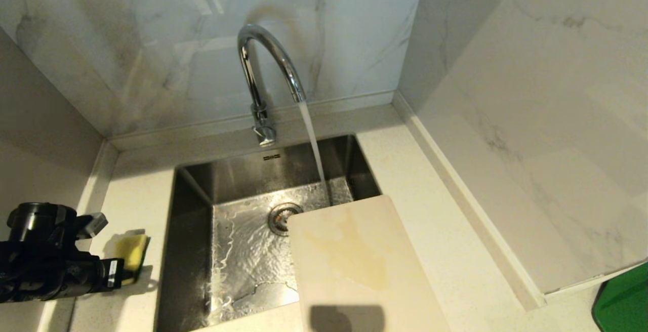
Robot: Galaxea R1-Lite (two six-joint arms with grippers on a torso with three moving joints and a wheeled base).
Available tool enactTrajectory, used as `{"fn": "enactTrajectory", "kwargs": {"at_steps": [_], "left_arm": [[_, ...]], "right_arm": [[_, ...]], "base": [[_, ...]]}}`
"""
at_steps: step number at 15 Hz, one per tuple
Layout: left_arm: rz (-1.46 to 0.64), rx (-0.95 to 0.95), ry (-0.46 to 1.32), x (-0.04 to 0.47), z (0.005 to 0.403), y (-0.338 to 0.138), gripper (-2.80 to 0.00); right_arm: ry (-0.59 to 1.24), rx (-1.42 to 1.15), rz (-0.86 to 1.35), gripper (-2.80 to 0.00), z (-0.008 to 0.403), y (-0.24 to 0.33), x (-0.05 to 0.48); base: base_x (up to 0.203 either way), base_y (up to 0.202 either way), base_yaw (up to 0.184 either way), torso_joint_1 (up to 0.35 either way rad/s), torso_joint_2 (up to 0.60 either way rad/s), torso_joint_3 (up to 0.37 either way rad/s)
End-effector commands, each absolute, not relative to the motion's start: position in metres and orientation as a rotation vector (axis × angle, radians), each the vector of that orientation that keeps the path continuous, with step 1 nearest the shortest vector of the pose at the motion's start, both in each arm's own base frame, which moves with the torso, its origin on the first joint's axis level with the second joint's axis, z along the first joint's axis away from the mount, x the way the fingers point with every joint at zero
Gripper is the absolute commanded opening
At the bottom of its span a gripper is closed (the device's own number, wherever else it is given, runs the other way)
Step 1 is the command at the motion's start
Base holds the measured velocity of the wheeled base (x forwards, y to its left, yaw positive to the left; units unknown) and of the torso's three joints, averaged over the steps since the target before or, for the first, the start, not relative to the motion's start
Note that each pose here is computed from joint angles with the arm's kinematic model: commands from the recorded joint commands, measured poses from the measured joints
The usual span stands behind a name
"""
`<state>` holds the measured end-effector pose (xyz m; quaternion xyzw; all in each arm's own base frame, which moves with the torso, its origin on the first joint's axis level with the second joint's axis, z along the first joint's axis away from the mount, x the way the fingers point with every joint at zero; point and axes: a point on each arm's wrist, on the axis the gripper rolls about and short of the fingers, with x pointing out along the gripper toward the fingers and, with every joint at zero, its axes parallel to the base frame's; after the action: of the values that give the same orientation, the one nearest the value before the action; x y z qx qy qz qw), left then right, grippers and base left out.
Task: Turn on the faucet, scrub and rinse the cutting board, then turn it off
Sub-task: Pick up the cleaning cloth, then pick up the cutting board
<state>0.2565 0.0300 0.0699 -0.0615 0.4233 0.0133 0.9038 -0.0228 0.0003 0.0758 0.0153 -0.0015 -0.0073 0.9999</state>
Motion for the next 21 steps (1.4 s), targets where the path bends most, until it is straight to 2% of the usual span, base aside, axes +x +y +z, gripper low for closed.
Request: {"fn": "enactTrajectory", "kwargs": {"at_steps": [1, 5, 10, 21], "left_arm": [[0.029, -0.128, 0.874, 0.256, 0.070, 0.030, -2.80], [0.026, -0.127, 0.866, 0.251, 0.072, 0.029, -2.80], [-0.060, -0.055, 0.757, 0.218, 0.098, 0.022, -2.80], [-0.111, 0.035, 0.365, 0.134, 0.163, 0.005, -2.80]], "right_arm": [[-0.005, 0.031, -0.014, -2.80, 0.076, 0.000, -0.023], [-0.005, 0.031, -0.015, -2.80, 0.076, 0.000, -0.023], [-0.005, 0.031, -0.015, -2.80, 0.076, 0.000, -0.023], [-0.005, 0.031, -0.015, -2.80, 0.076, 0.000, -0.023]], "base": [[0.000, 0.000, 0.000, 0.000, 0.00, 0.000], [0.000, 0.000, 0.000, 0.000, 0.00, 0.000], [0.000, 0.000, 0.000, 0.000, 0.00, 0.000], [0.000, 0.000, 0.000, 0.000, 0.00, 0.000]]}}
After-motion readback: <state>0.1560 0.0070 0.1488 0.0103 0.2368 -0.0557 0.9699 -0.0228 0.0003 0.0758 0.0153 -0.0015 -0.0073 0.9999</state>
